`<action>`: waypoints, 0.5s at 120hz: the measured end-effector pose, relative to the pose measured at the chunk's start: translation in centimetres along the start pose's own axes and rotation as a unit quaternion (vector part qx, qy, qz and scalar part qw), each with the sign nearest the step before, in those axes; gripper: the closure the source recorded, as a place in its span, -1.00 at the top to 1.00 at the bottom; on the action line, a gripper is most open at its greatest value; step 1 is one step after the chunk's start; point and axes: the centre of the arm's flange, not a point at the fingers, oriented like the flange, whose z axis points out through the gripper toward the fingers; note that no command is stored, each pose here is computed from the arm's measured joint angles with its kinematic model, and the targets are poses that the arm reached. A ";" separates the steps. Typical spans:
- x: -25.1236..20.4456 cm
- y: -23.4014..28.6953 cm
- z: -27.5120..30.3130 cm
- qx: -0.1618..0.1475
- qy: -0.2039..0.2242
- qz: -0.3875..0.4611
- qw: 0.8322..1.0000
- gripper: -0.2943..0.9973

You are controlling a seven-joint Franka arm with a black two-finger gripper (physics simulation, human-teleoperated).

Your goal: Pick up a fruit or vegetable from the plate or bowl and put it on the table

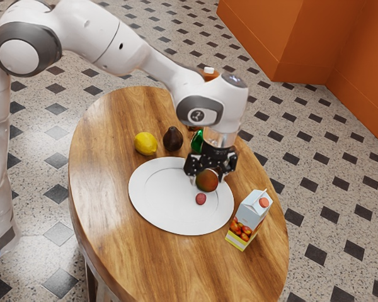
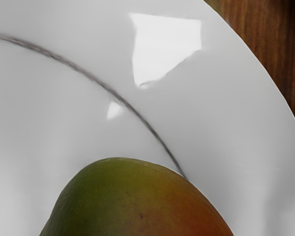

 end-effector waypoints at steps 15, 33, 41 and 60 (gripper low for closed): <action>0.0 0.0 0.1 -0.001 0.000 0.002 1.000 0.26; -0.2 0.0 -0.1 -0.002 -0.001 0.007 1.000 0.04; -0.4 -0.2 -0.6 -0.004 -0.001 0.010 1.000 0.02; -0.6 -1.1 -2.6 -0.014 -0.003 0.019 1.000 -0.01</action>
